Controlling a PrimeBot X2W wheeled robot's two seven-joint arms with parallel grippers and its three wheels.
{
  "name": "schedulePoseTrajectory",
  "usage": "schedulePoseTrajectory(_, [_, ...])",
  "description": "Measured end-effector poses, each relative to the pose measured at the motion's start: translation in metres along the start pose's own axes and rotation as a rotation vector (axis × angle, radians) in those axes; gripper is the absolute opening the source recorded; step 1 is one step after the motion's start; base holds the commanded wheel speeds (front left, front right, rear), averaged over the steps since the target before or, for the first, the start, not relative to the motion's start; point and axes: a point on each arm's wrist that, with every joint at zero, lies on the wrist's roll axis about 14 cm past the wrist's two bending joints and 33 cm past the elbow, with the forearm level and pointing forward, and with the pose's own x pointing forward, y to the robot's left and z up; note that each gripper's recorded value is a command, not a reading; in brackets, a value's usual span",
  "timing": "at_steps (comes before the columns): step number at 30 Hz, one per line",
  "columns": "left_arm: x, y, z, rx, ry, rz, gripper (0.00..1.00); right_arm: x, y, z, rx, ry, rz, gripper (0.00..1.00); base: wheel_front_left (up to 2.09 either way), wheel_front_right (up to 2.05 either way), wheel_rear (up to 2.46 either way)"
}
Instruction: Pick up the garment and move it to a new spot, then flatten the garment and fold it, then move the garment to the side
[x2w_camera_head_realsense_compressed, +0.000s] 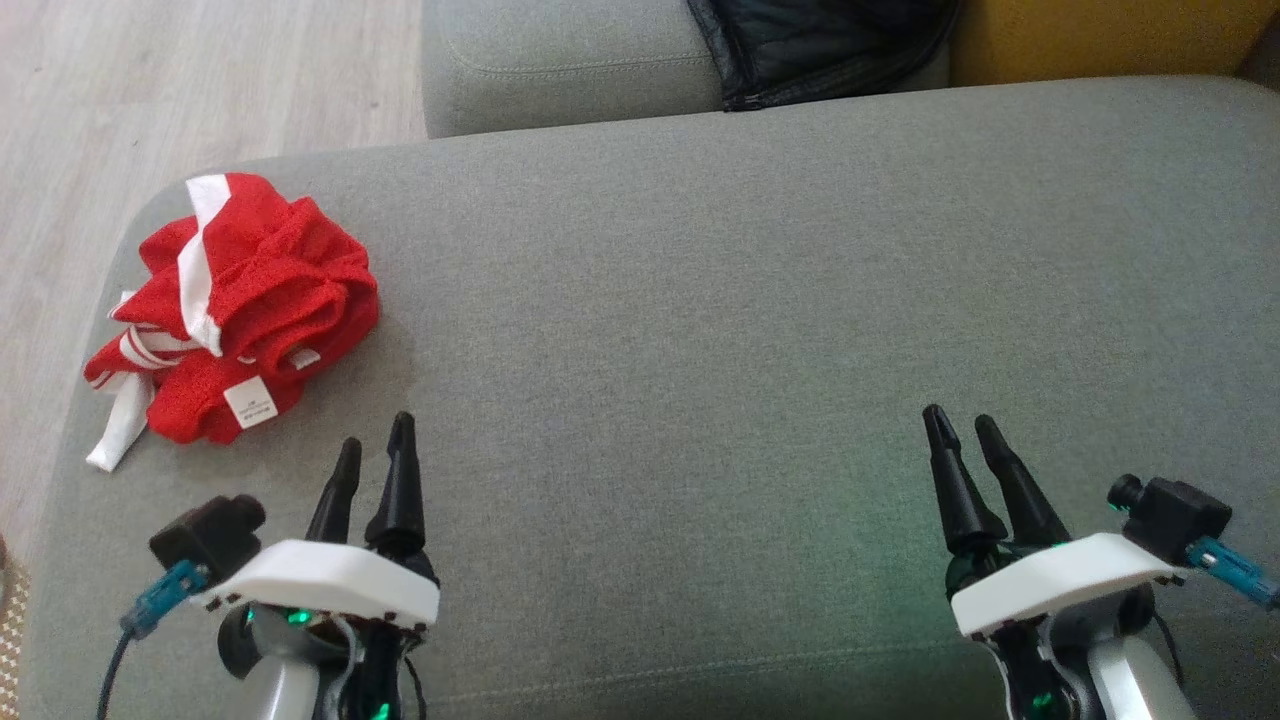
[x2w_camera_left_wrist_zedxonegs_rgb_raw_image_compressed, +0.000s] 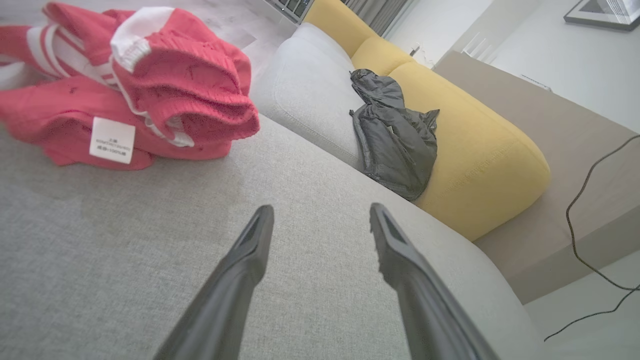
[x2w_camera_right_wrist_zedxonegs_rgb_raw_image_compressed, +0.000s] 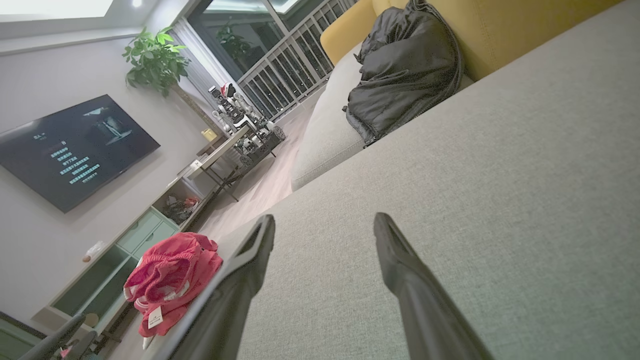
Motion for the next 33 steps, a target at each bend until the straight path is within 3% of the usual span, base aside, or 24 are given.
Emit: schedulePoseTrajectory(33, [-0.003, -0.042, 0.012, 0.422, -0.132, -0.110, 1.00, -0.001, 0.026, 0.024, -0.390, -0.115, 0.099, 1.00, 0.00, 0.00, 0.00])
